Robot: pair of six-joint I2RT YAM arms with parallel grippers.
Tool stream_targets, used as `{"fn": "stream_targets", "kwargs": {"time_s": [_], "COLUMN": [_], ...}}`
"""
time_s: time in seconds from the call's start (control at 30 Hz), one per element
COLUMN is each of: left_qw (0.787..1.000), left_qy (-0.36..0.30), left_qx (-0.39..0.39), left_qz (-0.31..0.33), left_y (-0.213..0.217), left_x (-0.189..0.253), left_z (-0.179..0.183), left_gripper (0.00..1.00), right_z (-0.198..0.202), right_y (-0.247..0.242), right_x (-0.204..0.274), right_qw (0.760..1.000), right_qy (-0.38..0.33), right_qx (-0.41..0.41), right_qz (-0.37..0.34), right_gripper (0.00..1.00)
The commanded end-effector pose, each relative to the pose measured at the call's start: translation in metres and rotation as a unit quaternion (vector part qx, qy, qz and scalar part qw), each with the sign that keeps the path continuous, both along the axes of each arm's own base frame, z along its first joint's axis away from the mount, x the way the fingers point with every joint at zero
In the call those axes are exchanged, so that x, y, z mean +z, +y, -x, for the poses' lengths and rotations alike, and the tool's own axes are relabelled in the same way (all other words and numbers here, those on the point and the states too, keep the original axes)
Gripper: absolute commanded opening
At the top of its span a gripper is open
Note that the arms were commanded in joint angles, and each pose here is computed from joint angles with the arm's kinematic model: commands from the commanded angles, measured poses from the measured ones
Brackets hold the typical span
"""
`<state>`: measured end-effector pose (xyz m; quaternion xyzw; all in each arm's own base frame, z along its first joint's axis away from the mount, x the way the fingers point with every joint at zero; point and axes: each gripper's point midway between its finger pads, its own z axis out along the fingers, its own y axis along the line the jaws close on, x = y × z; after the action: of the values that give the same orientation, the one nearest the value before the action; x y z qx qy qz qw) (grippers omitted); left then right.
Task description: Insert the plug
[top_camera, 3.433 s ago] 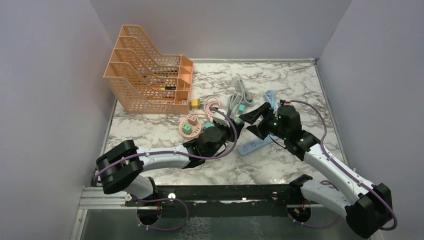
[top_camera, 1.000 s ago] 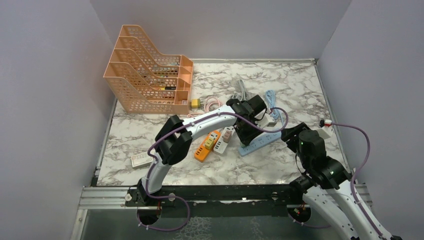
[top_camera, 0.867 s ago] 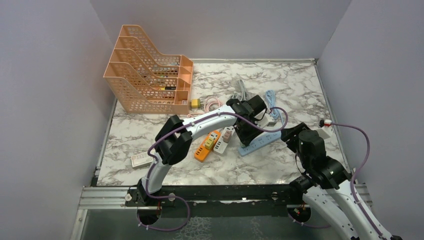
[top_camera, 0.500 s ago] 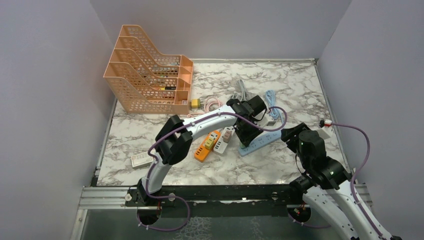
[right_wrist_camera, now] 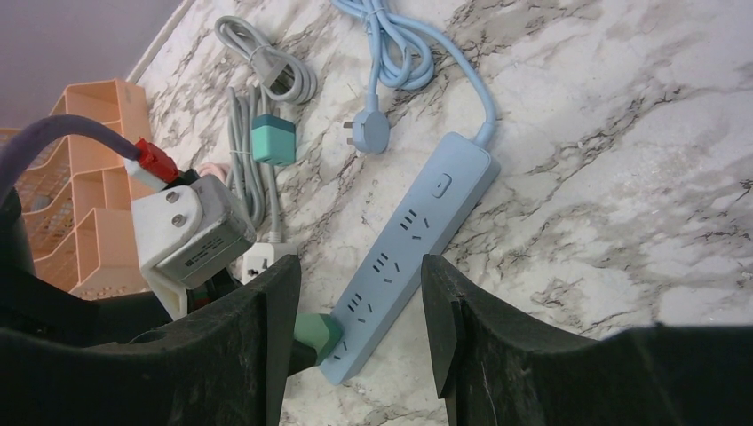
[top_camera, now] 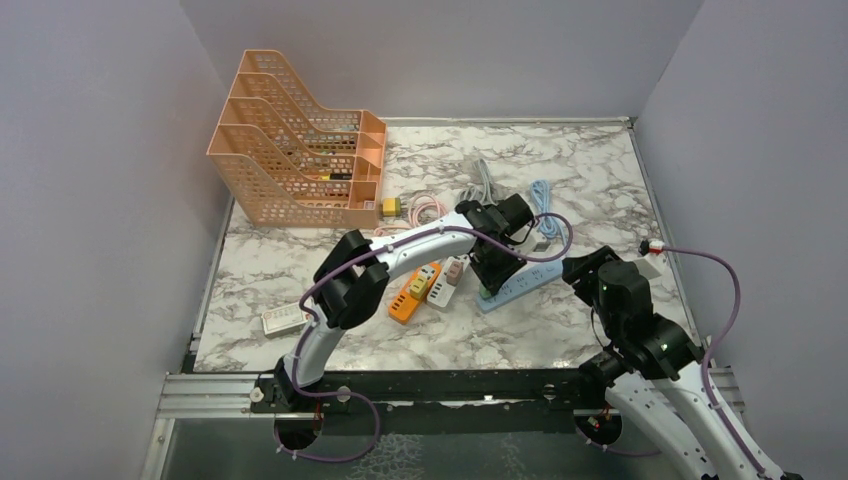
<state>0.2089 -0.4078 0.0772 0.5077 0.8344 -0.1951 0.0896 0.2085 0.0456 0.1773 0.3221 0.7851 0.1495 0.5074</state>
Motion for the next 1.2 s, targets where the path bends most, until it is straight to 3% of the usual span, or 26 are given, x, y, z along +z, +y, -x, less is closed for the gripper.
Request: {"fn": "stream_targets", "kwargs": {"time_s": [0.0,0.47,0.93,1.1,1.17], "left_qw": [0.997,0.985,0.971,0.975,0.98], "left_qy": [-0.003,-0.007,-0.031,-0.026,-0.025], "left_qx": [0.005,0.022,0.041,0.031,0.028], "left_qz": [-0.076,-0.169,-0.232,-0.217,-0.194], "left_y": [0.021,0.065,0.092,0.086,0.075], "left_x": [-0.043,-0.098,-0.114,-0.108,-0.098], "left_z": [0.01,0.028,0.033,0.035,0.033], "left_gripper": [0.0,0.0,0.0,0.0,0.07], "right_z": [0.001,0.0,-0.002,-0.002,-0.003], "right_y": [-0.001,-0.003,-0.005,-0.005,-0.005], "right_x": [0.0,0.003,0.007,0.008,0.01], "right_qw": [1.0,1.0,1.0,1.0,1.0], "right_qy": [-0.004,-0.007,-0.002,-0.001,-0.001], "right_qx": [-0.003,-0.008,-0.02,-0.025,-0.027], "right_qz": [-0.002,0.0,0.002,-0.003,-0.005], "right_gripper": [0.52,0.52,0.52,0.52,0.52]}}
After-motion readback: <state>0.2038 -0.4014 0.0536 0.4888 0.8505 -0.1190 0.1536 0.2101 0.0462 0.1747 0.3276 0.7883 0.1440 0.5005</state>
